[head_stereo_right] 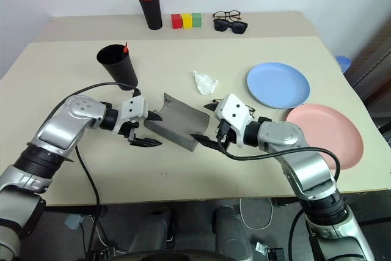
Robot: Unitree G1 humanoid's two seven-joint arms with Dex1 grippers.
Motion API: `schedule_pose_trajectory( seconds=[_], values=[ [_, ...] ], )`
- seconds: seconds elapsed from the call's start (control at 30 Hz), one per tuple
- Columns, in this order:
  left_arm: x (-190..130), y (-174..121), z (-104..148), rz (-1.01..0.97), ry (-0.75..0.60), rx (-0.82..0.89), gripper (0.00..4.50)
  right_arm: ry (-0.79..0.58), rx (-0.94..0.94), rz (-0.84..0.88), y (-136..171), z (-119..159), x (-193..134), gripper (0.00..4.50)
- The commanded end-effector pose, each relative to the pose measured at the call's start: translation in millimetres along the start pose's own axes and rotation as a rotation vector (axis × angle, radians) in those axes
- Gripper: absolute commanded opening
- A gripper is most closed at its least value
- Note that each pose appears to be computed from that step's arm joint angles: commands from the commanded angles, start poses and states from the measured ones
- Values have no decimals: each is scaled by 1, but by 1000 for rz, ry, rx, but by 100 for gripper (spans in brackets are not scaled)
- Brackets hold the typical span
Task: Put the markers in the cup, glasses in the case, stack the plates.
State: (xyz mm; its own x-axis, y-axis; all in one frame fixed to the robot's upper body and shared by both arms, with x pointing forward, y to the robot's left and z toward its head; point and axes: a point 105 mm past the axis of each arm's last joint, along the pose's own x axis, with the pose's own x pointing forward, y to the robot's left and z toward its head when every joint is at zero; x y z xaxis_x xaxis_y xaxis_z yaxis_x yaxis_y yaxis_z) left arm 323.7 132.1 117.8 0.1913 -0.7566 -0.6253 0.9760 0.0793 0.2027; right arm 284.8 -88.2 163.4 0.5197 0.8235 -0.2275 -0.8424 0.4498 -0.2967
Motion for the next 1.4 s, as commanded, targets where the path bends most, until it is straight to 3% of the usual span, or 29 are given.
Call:
schedule_pose_trajectory(
  seconds=[0.03,0.13,0.2,0.43,0.63,0.73,0.87,1.03,1.17,1.4],
  values=[
    [0,2,1,-27,25,40,219,-35,-44,-45,-5,12,-6,450],
    [0,4,2,-20,9,38,59,-38,-39,-50,-4,12,-6,450],
    [0,4,4,-10,-12,29,10,-40,-35,-47,-2,12,-6,450],
    [-12,10,19,77,-122,-26,10,-31,-27,-43,-3,9,-5,450],
    [-13,9,10,80,-104,-34,10,10,-27,-77,-15,0,-3,450],
    [-12,8,11,79,-122,-38,94,58,-32,-135,-27,-7,-6,450],
    [-17,21,24,184,-209,-20,276,95,-46,-200,-44,-9,-11,450],
    [-36,26,38,301,-327,-22,276,234,-173,-264,-69,-17,-22,450],
    [-43,10,28,350,-325,-56,276,368,-282,-272,-87,-28,-26,450],
    [-37,-18,26,394,-331,-114,276,461,-378,-262,-102,-32,-17,450]
  ],
)
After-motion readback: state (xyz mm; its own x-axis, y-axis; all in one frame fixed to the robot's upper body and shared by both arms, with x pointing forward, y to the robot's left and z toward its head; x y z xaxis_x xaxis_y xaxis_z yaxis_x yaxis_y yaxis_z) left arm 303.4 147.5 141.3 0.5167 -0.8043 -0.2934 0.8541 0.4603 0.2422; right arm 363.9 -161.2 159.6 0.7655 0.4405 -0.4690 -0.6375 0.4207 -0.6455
